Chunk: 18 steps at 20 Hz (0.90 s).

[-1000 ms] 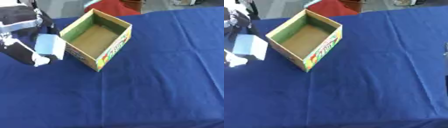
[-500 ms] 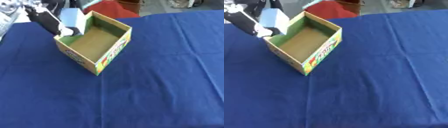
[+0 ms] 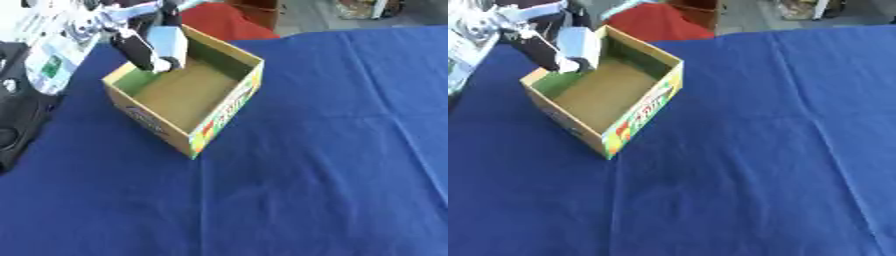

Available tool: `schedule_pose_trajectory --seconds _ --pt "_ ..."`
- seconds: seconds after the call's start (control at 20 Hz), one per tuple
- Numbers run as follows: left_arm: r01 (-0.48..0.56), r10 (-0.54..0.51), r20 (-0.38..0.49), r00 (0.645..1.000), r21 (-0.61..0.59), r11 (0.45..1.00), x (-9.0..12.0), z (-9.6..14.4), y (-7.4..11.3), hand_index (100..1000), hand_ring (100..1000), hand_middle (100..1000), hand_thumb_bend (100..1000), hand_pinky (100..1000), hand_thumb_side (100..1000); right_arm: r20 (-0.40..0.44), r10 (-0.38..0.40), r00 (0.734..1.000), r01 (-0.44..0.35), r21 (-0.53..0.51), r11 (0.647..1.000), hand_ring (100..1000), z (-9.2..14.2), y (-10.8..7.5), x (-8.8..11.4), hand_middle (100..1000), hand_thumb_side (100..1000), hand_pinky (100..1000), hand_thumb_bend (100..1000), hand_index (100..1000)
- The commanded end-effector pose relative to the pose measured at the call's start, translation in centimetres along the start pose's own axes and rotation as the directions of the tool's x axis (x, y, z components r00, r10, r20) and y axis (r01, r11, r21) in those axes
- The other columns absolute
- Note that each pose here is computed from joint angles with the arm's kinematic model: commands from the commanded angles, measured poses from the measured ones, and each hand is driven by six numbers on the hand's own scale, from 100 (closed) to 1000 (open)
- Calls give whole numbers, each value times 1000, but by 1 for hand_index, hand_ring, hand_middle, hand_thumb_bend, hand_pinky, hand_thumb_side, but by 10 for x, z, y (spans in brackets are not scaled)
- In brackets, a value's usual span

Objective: Pick up objects on the table and place them in the box.

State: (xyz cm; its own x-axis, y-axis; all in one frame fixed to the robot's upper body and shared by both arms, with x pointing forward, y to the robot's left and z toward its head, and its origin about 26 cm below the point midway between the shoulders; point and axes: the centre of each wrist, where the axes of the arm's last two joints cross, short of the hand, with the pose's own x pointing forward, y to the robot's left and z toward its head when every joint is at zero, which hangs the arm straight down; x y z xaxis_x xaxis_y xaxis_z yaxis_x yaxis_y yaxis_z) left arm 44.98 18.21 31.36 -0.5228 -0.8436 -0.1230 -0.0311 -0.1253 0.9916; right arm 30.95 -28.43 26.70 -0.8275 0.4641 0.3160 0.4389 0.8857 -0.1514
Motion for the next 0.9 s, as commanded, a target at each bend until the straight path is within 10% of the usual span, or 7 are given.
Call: schedule_pose_trajectory --seconds 0.05,0.65,0.9 --pt "11 -10 -20 1000 47 999 -6 -7 6 504 357 379 100 302 153 41 -14 999 14 -6 1000 742 -8 -1 7 859 1000 697 100 788" --pt "20 -20 -30 999 -3 1000 -11 -29 -40 572 471 483 121 468 204 36 -19 999 20 -16 1000 741 -8 0 7 860 1000 697 100 788" --pt "50 -50 -54 997 -1 999 -13 -29 -44 849 748 756 485 677 326 34 -19 999 20 -17 1000 741 -7 0 7 860 1000 697 100 788"
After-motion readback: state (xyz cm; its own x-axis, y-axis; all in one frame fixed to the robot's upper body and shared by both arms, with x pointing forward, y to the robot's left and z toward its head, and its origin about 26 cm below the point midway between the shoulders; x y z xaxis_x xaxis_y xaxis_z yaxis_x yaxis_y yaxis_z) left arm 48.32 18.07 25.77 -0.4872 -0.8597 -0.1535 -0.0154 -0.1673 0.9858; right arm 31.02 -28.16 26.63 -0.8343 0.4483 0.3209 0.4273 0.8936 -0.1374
